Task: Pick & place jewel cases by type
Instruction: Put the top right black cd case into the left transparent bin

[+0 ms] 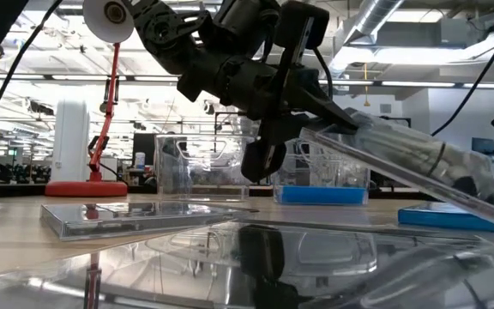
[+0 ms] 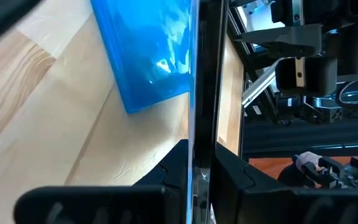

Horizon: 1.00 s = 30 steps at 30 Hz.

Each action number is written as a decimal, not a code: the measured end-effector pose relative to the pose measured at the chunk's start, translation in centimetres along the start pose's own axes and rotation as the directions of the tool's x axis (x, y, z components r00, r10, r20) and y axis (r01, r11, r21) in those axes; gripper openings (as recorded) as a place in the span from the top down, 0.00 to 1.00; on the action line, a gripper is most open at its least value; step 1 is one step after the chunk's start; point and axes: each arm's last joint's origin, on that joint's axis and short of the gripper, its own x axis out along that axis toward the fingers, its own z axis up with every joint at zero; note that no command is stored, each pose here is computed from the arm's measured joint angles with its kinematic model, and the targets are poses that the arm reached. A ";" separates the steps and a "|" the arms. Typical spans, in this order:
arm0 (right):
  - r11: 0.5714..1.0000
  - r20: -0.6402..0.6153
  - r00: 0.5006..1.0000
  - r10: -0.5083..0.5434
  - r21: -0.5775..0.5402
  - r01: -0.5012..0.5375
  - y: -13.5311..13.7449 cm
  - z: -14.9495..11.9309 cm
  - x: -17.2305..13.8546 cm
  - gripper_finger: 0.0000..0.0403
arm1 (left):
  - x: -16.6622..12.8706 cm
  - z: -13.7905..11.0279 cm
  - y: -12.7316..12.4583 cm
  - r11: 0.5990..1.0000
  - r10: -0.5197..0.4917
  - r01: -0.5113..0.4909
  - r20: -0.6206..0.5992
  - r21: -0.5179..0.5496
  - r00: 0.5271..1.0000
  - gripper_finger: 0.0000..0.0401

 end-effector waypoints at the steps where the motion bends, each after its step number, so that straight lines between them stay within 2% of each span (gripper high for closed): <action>1: 1.000 0.000 1.000 0.000 0.000 0.000 0.0 0.0 0.0 0.71 | 0.0 0.0 0.0 1.000 -0.002 0.002 0.000 0.001 1.000 0.92; 8: 1.000 -0.001 1.000 0.002 0.001 -0.002 0.0 0.0 0.0 0.71 | -0.2 0.2 -0.6 0.999 -0.040 0.040 0.003 0.014 0.999 0.91; 16: 1.000 0.001 1.000 0.024 0.000 -0.024 0.1 -0.4 -0.5 0.71 | -2.5 1.3 -3.5 0.995 -0.070 0.065 0.058 0.082 0.996 0.91; 26: 0.999 0.009 0.999 0.041 0.006 -0.041 0.1 -0.6 -0.9 0.71 | -6.8 2.2 -6.8 0.986 0.022 -0.048 0.160 0.161 0.987 0.91; 30: 0.999 0.009 0.999 0.045 0.010 -0.045 0.2 -0.6 -0.9 0.71 | -9.1 2.6 -7.6 0.975 0.094 -0.132 0.208 0.181 0.974 0.91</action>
